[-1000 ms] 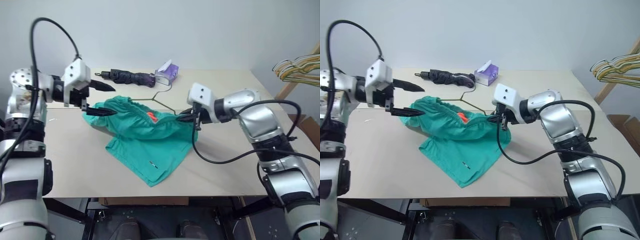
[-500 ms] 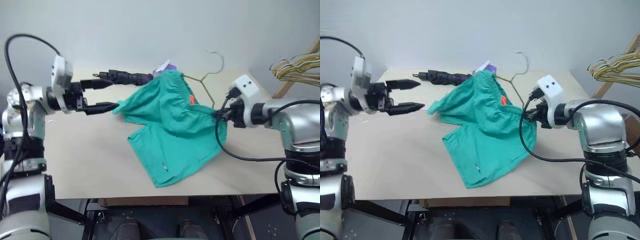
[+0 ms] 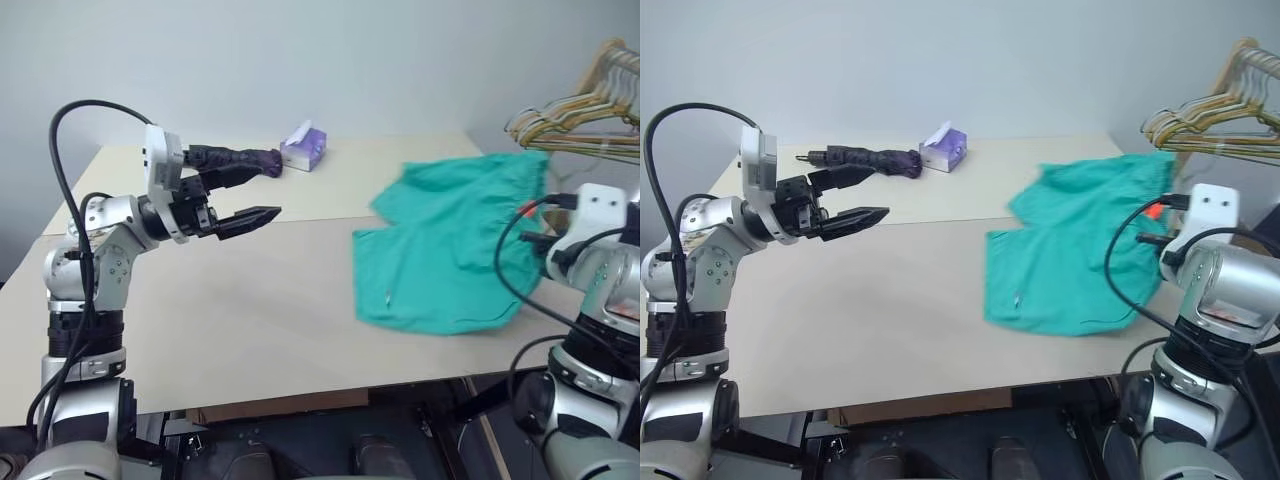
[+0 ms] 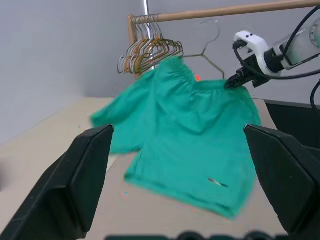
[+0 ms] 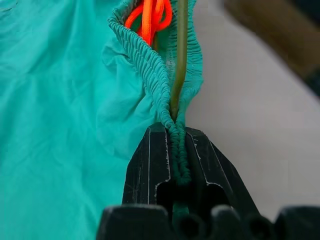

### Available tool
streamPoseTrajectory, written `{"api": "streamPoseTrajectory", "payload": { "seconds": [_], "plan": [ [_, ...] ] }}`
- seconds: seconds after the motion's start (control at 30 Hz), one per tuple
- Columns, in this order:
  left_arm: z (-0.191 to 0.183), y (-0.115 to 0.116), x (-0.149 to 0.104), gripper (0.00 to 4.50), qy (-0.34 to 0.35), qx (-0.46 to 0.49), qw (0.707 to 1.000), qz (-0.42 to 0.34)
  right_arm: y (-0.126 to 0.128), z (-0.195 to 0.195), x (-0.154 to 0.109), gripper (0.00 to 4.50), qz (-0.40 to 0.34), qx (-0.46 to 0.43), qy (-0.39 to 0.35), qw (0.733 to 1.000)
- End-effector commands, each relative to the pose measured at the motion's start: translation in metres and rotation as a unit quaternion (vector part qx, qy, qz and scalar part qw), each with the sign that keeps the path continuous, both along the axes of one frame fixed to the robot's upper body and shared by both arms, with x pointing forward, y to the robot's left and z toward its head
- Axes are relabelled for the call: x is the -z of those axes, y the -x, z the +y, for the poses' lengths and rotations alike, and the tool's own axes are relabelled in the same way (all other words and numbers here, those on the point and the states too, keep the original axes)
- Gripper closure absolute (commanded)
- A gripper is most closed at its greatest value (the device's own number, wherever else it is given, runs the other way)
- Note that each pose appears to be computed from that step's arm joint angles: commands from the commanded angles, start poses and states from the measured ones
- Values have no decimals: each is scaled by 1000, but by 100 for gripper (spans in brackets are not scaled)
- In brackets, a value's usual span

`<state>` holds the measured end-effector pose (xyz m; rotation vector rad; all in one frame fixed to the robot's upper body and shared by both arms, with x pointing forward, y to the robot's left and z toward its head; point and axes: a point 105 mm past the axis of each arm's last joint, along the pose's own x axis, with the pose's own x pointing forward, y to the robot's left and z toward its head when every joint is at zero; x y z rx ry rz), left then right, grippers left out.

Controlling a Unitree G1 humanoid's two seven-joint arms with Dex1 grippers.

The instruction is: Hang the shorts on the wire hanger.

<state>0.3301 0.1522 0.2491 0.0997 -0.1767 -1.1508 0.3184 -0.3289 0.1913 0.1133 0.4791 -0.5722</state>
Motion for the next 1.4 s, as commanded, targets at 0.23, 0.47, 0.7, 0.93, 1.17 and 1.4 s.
{"api": "streamPoseTrajectory", "payload": {
  "seconds": [0.23,0.47,0.7,0.93,1.17,1.4],
  "plan": [
    [-9,16,-21,0,1,22,999,-32,21,-32,-51,434,-79,185,-56,978],
    [-18,22,-14,0,-10,22,999,-30,26,-56,-88,434,-120,221,-155,955],
    [-24,31,-26,0,17,55,997,-43,35,-78,-99,434,-105,229,-197,947],
    [-26,33,-33,0,54,77,994,-50,45,-107,-95,434,-94,233,-210,945],
    [-28,30,-23,0,36,73,996,-43,41,-121,-86,434,-98,219,-240,941],
    [-27,30,-24,0,37,74,996,-45,34,-127,-71,434,-90,223,-241,940]
  ]
}}
